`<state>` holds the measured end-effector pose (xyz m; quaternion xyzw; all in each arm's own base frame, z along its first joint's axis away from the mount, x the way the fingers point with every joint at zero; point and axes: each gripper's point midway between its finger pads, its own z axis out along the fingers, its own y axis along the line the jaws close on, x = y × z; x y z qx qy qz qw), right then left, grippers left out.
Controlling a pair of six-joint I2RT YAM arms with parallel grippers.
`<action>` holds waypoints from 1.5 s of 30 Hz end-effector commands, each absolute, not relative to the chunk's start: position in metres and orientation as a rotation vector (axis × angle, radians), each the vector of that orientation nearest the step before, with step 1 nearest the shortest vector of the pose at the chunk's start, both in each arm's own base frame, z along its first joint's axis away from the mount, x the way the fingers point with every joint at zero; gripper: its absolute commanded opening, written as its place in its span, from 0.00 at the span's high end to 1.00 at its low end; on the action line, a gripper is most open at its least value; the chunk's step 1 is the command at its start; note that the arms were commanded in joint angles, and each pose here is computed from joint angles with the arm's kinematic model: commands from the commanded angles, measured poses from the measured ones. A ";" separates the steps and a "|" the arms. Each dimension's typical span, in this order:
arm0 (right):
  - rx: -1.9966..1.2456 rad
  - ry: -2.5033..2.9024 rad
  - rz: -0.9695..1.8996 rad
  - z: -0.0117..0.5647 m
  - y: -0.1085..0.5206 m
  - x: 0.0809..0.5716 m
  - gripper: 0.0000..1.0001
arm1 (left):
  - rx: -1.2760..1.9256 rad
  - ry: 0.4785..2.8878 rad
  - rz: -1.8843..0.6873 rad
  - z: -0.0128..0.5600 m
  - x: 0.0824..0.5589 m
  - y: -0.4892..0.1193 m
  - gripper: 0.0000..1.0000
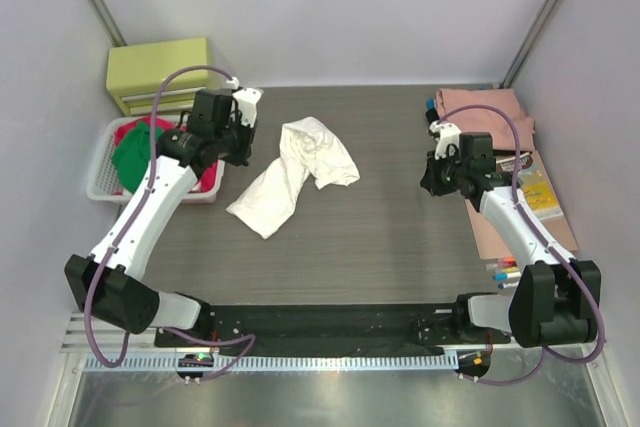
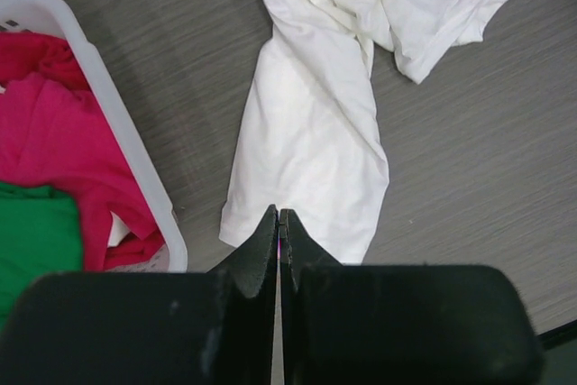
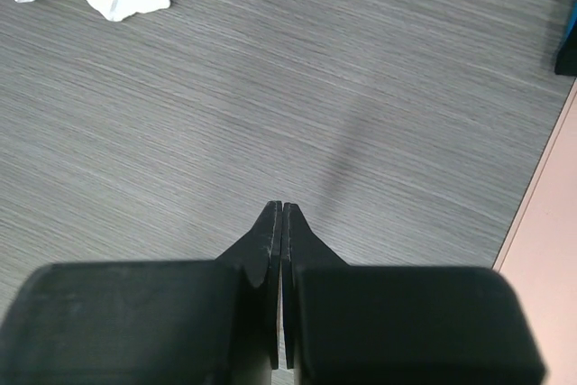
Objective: Fold and stack the t-shirts
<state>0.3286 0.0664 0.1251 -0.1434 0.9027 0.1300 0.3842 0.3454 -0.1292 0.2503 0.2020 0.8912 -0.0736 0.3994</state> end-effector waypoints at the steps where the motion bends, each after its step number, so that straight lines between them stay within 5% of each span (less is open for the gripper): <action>1: -0.392 2.222 0.301 0.142 0.066 0.331 0.99 | 0.493 2.182 -0.210 0.262 0.341 -0.126 1.00; 23: -0.493 2.188 0.148 0.160 0.089 0.331 0.99 | 0.406 2.313 -0.349 0.185 0.279 -0.112 1.00; 27: -0.545 2.257 0.211 0.146 0.118 0.354 0.63 | 0.438 2.344 -0.420 0.168 0.269 -0.119 1.00; 30: -0.558 2.310 0.288 0.130 0.138 0.376 0.52 | 0.474 2.394 -0.510 0.153 0.264 -0.131 1.00; 45: -0.750 2.380 0.393 0.070 0.245 0.429 0.52 | 0.471 2.413 -0.445 0.141 0.282 -0.127 1.00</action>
